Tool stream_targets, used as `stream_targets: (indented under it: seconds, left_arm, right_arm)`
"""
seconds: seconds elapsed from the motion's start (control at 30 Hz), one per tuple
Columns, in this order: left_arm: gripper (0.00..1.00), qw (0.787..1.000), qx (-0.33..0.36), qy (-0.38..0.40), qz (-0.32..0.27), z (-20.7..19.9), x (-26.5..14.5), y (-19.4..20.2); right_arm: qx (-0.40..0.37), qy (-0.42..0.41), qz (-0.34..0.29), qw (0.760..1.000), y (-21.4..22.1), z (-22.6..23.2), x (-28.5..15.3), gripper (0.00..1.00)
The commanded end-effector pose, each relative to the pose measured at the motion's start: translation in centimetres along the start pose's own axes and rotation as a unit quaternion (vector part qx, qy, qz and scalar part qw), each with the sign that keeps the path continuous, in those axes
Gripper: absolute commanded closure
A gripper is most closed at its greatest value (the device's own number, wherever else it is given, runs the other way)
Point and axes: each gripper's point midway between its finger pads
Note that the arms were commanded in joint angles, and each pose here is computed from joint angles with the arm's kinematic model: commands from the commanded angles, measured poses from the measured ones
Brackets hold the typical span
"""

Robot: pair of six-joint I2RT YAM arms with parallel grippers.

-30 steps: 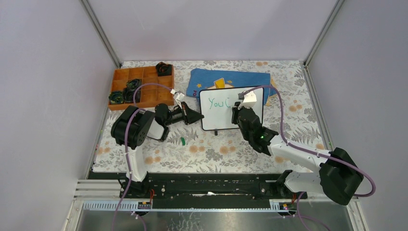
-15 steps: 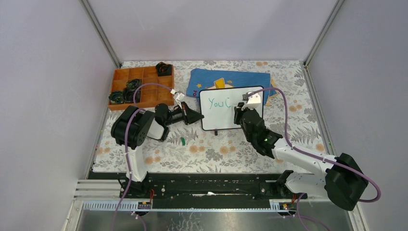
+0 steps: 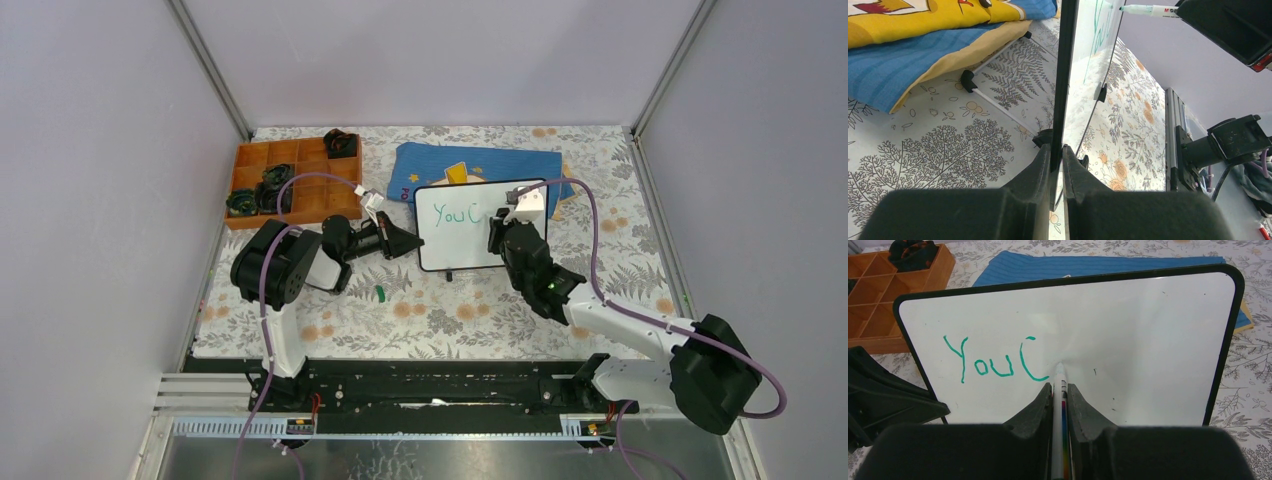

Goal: Write a sentence on the whiteboard

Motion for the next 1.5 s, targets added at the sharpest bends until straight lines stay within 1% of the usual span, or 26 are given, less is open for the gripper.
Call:
stream_targets:
  seconds: [0.0, 0.47, 0.67, 1.1, 1.47]
  left_arm:
    - [1.00, 0.999, -0.017, -0.004, 0.037, -0.2, -0.1, 2.4]
    - [1.00, 0.999, -0.016, -0.004, 0.042, -0.3, 0.0, 2.7]
    - [1.00, 0.999, -0.015, -0.004, 0.043, -0.3, 0.0, 2.7]
    - [1.00, 0.999, -0.014, -0.005, 0.044, -0.3, -0.1, 2.7]
    - [1.00, 0.999, -0.014, -0.005, 0.044, -0.3, -0.1, 2.7]
  right_arm:
    - [0.025, -0.001, -0.041, 0.999, -3.0, 1.0, 0.6, 1.00]
    - [0.025, -0.024, -0.029, 0.999, -2.4, 2.0, 1.0, 1.00]
    - [0.023, -0.025, -0.013, 0.999, -1.2, 1.8, 1.0, 1.00]
    - [0.014, -0.003, 0.015, 1.000, 0.7, 0.1, 0.4, 1.00]
    - [0.006, 0.017, 0.013, 1.000, 0.7, -0.7, 0.3, 1.00]
Point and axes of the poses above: each gripper's point midway between its finger pads, its own x axis out along the fingers, its own z axis along the line the jaws close on, y = z × x, and after that the axes turned 14 degrees about x, right-handed
